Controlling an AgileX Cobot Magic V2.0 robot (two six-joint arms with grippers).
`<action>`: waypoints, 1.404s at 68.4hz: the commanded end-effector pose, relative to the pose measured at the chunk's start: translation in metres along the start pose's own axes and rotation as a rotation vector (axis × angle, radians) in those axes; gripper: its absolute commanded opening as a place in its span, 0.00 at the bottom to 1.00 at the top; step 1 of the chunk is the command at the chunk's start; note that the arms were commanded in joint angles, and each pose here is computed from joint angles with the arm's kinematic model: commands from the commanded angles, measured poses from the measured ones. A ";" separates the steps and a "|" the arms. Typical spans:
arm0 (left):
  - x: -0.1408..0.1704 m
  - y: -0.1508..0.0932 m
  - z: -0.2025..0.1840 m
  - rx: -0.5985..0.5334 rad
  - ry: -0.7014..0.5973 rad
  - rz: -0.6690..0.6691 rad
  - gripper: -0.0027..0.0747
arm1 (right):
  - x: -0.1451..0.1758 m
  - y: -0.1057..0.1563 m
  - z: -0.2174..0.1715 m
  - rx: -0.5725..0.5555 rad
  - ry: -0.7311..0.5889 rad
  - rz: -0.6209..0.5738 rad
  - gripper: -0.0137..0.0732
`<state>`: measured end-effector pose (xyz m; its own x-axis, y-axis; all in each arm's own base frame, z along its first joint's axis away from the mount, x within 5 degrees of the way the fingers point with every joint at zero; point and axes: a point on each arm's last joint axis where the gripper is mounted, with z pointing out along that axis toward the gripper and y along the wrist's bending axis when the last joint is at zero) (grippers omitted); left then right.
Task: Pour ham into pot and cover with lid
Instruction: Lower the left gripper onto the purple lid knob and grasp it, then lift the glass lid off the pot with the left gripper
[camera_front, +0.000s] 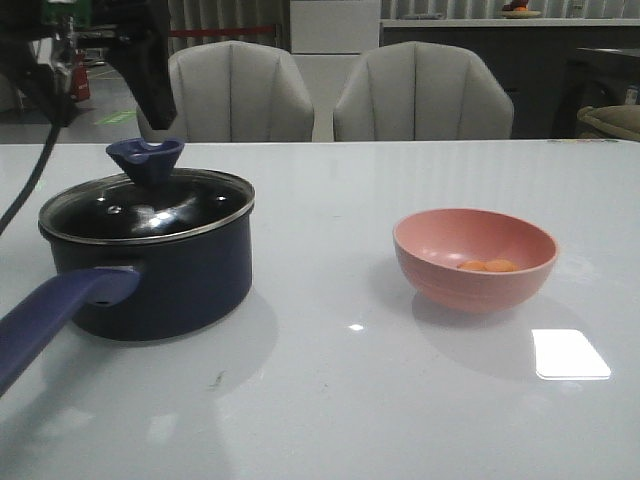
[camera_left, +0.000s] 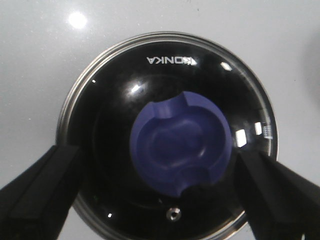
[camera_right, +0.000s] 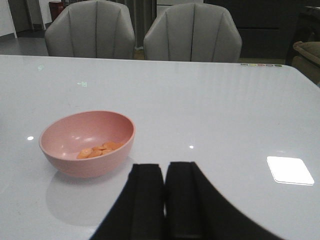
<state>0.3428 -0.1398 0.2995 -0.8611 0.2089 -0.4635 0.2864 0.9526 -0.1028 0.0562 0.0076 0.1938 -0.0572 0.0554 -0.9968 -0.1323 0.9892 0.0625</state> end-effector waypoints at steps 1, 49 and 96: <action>-0.018 -0.011 -0.011 0.025 -0.049 -0.022 0.89 | -0.010 0.000 -0.002 0.000 -0.102 -0.019 0.34; -0.022 -0.016 0.014 0.020 0.035 -0.065 0.39 | -0.010 0.000 -0.002 0.000 -0.102 -0.019 0.34; -0.009 0.039 -0.087 -0.101 -0.207 -0.108 0.29 | -0.010 0.000 -0.002 0.000 -0.102 -0.019 0.34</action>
<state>0.3400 -0.1163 0.3414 -0.8583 0.1234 -0.4980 0.1879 0.9788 -0.0813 0.0562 0.0076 0.1938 -0.0572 0.0554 -0.9968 -0.1323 0.9892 0.0625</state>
